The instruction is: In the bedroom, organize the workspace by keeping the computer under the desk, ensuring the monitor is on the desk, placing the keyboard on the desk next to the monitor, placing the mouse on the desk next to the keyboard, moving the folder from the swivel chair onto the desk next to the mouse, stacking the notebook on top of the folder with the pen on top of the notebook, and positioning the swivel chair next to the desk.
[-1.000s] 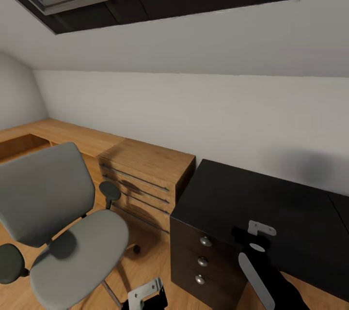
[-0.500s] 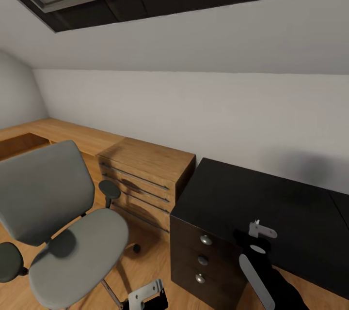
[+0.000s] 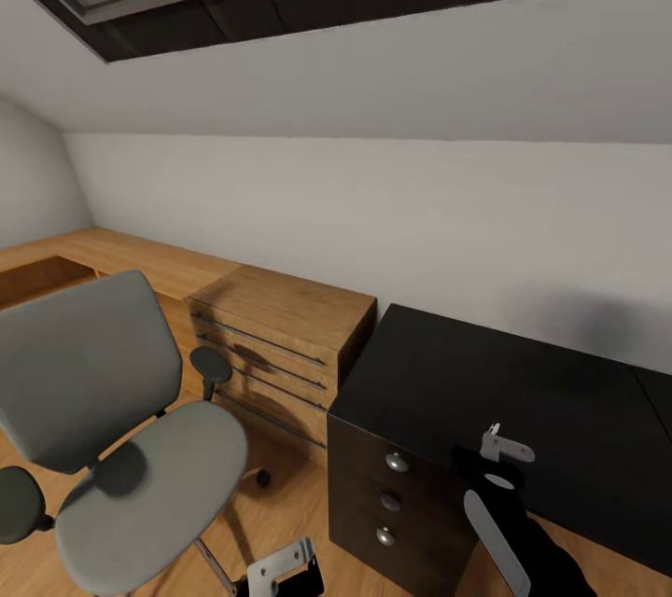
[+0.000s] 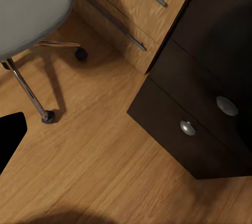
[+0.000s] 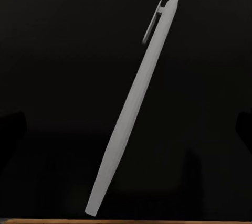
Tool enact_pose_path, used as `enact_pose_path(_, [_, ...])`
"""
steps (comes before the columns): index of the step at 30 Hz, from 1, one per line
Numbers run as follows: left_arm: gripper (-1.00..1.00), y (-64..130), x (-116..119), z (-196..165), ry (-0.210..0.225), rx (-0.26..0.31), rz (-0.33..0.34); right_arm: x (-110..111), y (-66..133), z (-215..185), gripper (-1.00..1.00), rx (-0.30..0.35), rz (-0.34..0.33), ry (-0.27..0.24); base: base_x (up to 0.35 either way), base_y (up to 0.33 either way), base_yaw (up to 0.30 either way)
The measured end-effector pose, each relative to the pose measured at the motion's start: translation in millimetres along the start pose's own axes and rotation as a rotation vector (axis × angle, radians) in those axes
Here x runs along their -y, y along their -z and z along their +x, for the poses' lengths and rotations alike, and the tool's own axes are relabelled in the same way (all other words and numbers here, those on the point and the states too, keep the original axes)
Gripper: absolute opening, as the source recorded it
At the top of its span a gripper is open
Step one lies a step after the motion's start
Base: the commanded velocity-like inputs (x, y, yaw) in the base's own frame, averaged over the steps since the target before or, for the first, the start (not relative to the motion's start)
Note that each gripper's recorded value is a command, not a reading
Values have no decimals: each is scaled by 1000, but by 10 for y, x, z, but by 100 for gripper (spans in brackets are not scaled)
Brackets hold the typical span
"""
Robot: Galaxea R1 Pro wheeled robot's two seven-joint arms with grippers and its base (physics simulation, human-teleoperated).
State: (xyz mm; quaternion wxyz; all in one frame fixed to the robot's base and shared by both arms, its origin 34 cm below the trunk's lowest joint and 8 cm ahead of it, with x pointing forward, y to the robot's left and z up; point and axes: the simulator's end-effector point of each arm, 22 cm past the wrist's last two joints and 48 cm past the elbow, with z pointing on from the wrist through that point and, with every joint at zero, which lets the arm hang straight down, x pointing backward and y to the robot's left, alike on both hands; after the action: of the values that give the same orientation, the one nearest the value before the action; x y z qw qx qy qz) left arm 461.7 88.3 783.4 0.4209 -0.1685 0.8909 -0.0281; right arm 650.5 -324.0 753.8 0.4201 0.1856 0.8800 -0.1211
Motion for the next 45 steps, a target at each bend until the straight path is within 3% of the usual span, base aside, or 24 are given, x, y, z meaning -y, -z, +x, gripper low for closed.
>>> enact_pose_path(16, [100, 6, -22, 7, -2, -1, -12, 5, -185, 21, 100, -36, -9, 1, 0, 0, 0])
enact_pose_path(45, [100, 14, -10, 17, -4, -2, -8, 31, -247, 48, 100, -51, 2, 8, 0, 0, 0])
